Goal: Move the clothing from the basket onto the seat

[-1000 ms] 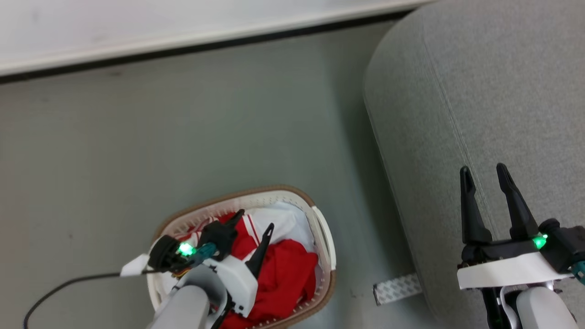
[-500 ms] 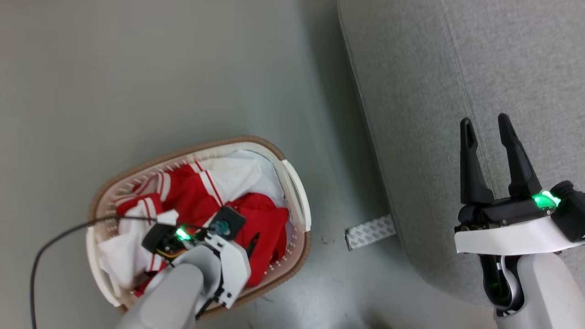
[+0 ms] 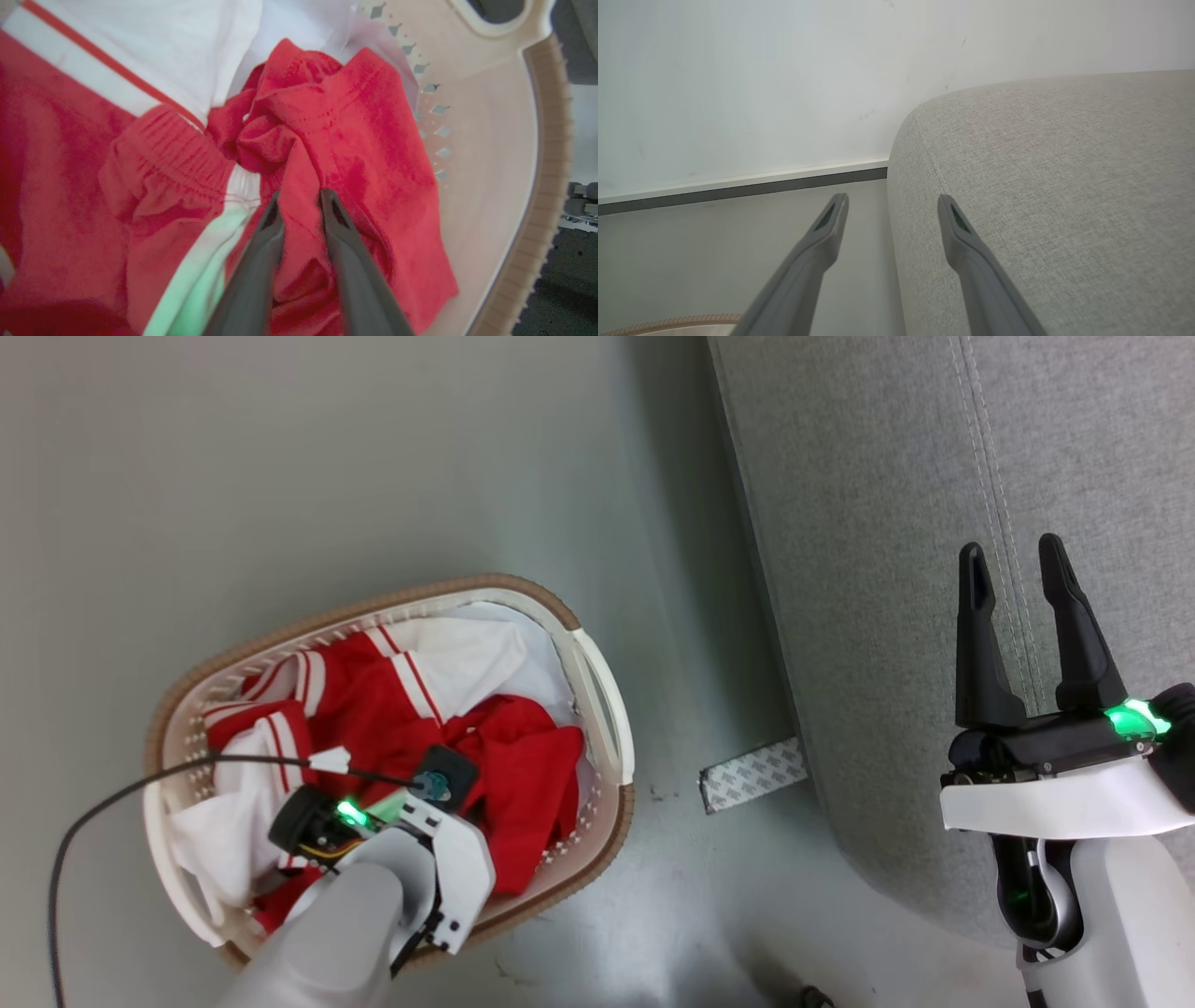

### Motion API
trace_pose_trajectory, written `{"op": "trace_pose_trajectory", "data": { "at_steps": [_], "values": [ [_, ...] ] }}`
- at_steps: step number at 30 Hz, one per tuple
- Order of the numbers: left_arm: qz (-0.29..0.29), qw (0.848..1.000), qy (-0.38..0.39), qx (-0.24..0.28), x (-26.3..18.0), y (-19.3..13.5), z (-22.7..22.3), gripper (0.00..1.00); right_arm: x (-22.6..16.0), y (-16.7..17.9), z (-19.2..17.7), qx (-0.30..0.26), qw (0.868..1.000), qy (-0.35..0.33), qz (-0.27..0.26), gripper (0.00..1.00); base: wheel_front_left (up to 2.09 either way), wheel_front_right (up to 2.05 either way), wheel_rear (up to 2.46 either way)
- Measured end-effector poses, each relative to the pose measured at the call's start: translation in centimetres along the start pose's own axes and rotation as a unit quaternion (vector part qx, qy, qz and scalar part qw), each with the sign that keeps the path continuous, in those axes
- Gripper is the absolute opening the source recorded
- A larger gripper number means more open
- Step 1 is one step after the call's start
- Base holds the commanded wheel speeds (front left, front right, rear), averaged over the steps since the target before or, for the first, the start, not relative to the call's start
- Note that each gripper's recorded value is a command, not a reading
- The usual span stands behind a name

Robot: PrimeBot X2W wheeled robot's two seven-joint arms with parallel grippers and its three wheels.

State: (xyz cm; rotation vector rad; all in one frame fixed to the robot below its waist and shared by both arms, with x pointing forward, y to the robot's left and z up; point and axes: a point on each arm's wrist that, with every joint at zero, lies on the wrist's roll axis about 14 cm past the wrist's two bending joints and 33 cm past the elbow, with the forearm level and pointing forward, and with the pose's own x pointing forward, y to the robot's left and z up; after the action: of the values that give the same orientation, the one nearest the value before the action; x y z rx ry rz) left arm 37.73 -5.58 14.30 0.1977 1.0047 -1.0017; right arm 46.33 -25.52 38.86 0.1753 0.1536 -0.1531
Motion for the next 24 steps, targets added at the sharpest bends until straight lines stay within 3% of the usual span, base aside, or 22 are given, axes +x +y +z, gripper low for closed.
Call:
{"op": "trace_pose_trajectory", "data": {
  "at_steps": [10, 24],
  "values": [
    [0.039, 0.988, -0.127, -0.075, -4.1, 0.1, 5.5, 0.0, -1.6, 0.8, 2.1, 0.003, 1.0, -0.019, 0.007, 1.0, 0.0, 0.0, 0.0],
    [0.1, 0.942, -0.307, -0.093, -17.0, -3.0, 13.3, 0.0, -8.6, 1.7, 5.8, 0.013, 0.998, -0.059, 0.015, 1.0, 0.0, 0.0, 0.0]
  ]
}}
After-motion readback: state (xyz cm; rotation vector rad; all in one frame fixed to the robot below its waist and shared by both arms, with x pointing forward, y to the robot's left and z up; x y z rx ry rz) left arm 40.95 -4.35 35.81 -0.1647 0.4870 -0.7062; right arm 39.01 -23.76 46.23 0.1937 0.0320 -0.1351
